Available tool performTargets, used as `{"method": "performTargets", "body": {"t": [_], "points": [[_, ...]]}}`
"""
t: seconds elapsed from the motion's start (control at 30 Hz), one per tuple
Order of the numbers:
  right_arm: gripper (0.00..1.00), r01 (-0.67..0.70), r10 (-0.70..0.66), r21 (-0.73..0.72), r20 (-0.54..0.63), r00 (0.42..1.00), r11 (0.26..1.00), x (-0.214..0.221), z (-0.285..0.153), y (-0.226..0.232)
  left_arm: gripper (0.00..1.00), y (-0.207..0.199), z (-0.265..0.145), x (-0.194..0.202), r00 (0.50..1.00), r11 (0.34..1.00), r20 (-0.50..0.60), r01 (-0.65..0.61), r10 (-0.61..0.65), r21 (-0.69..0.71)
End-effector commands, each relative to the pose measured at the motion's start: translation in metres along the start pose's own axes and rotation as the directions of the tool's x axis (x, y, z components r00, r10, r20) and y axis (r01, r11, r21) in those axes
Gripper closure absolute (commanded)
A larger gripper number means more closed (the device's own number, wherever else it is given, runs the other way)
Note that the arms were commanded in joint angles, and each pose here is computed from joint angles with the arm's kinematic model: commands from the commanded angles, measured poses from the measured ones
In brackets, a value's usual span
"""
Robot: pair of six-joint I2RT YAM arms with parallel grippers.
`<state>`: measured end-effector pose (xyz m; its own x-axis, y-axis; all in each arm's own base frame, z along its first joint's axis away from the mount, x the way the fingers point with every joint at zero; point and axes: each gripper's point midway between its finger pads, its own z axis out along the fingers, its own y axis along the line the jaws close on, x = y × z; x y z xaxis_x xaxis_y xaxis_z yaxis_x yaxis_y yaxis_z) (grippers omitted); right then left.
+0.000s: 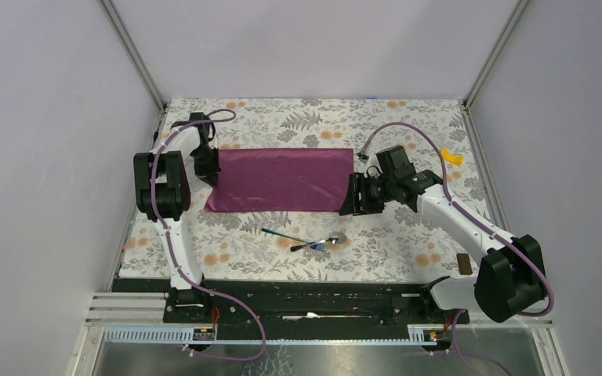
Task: Fold the napkin into a case and place the utensils inside
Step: Pick up the rectangle-folded napkin at the center of the board.
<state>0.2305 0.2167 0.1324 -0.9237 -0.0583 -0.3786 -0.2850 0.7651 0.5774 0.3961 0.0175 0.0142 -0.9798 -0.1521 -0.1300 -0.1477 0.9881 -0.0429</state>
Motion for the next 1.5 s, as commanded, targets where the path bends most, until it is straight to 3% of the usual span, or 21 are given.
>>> {"method": "performTargets", "body": {"t": [0.0, 0.13, 0.37, 0.53, 0.67, 0.83, 1.07, 1.47], "points": [[0.42, 0.02, -0.02, -0.027, 0.024, 1.0, 0.999, -0.002, -0.005, 0.007, 0.96, 0.031, 0.015, 0.009, 1.0, 0.988, -0.025, -0.005, 0.002, -0.153], [0.43, 0.015, -0.014, -0.019, 0.028, 1.0, 1.0, -0.002, -0.004, 0.005, 1.0, 0.053, -0.017, 0.006, 0.998, 0.956, 0.049, 0.039, -0.026, -0.289], [0.44, 0.011, -0.01, -0.032, 0.03, 0.999, 0.999, -0.002, -0.005, 0.008, 1.0, 0.108, -0.061, 0.022, 0.992, 0.828, 0.105, 0.119, -0.073, -0.548], [0.44, 0.007, -0.006, -0.037, 0.032, 0.999, 0.999, 0.001, -0.007, 0.009, 1.0, 0.133, -0.081, 0.022, 0.987, 0.76, 0.131, 0.159, -0.098, -0.63], [0.43, 0.013, -0.012, -0.037, 0.041, 0.999, 0.999, 0.001, -0.01, 0.01, 1.0, 0.126, -0.091, 0.019, 0.986, 0.763, 0.136, 0.162, -0.098, -0.626], [0.43, 0.02, -0.018, -0.023, 0.054, 0.998, 1.0, 0.001, -0.011, 0.007, 1.0, 0.092, -0.103, 0.01, 0.986, 0.806, 0.157, 0.141, -0.06, -0.575], [0.43, 0.025, -0.024, -0.019, 0.061, 0.998, 1.0, 0.001, -0.012, 0.006, 1.0, -0.006, -0.108, -0.001, 0.981, 0.899, 0.189, 0.05, 0.038, -0.435], [0.43, 0.037, -0.035, -0.025, 0.083, 0.996, 0.999, 0.0, -0.015, 0.008, 1.0, -0.134, -0.079, -0.006, 0.97, 0.926, 0.125, -0.154, 0.208, -0.345]]}}
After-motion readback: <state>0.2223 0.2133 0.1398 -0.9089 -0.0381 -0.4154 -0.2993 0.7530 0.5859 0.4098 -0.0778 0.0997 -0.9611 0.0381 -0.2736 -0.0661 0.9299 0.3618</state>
